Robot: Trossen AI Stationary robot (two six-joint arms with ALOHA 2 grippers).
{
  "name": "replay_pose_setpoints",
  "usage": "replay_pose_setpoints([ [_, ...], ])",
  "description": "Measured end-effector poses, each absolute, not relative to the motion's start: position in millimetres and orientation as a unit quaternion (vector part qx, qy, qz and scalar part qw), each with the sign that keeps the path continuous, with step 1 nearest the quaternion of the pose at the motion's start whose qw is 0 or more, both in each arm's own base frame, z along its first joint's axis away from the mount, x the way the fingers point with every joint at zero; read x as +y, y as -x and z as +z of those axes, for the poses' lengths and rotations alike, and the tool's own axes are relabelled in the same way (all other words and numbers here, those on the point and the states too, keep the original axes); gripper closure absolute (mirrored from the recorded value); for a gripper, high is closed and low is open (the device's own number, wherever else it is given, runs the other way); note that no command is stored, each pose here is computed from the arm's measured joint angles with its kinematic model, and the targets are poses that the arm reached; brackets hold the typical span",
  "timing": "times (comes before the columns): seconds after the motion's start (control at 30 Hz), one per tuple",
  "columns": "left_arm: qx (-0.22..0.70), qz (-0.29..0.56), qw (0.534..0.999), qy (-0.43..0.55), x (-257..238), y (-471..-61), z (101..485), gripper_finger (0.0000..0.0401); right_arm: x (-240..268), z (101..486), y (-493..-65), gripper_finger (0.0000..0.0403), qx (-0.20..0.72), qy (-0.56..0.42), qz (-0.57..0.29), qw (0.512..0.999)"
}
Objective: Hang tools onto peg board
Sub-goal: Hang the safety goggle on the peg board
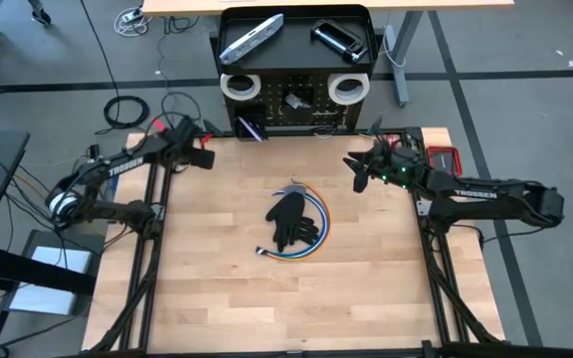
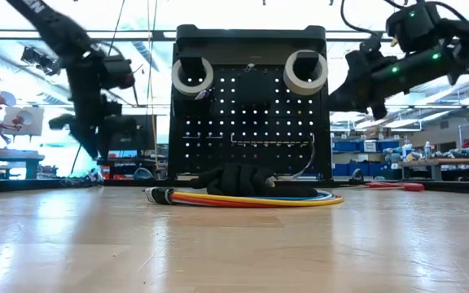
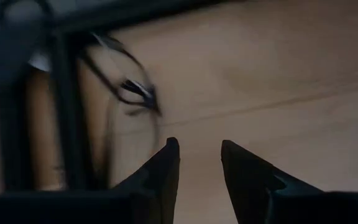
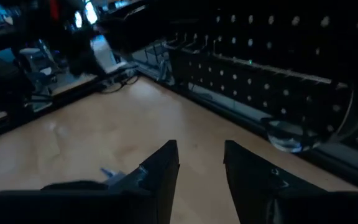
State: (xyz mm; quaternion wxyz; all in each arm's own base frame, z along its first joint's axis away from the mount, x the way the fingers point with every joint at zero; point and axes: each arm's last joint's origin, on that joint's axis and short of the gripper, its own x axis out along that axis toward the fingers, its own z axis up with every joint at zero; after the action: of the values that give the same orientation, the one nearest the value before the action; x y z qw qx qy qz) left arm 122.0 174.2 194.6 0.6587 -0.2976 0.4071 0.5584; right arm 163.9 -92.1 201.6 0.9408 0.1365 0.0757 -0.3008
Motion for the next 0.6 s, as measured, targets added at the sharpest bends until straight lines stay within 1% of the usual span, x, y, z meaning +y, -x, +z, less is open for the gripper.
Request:
replay_pose_setpoints([
  [0.07, 0.428, 0.563, 0.644, 0.293, 180.8, -122.3, 208.0, 0.0274, -86.5, 200.6, -164.6, 0.0261, 0.085, -0.14, -0.303, 0.939],
  [0.13, 0.441, 0.553, 0.634, 0.312, 188.2, -121.3, 212.8, 0.0274, -82.1, 199.7, -166.1, 0.0261, 0.09, -0.142, -0.304, 0.938],
  [0.3, 0.465, 0.558, 0.608, 0.322, 202.8, -126.5, 201.9, 0.0274, -71.4, 198.3, -171.0, 0.0261, 0.099, -0.142, -0.279, 0.945],
  [0.43, 0.476, 0.575, 0.58, 0.325, 214.0, -132.6, 194.1, 0.0274, -57.6, 199.2, -175.3, 0.0261, 0.103, -0.138, -0.241, 0.955],
  [0.6, 0.531, 0.55, 0.543, 0.347, 225.0, -137.7, 197.8, 0.0274, -36.0, 198.4, -176.9, 0.0261, 0.125, -0.128, -0.186, 0.966],
])
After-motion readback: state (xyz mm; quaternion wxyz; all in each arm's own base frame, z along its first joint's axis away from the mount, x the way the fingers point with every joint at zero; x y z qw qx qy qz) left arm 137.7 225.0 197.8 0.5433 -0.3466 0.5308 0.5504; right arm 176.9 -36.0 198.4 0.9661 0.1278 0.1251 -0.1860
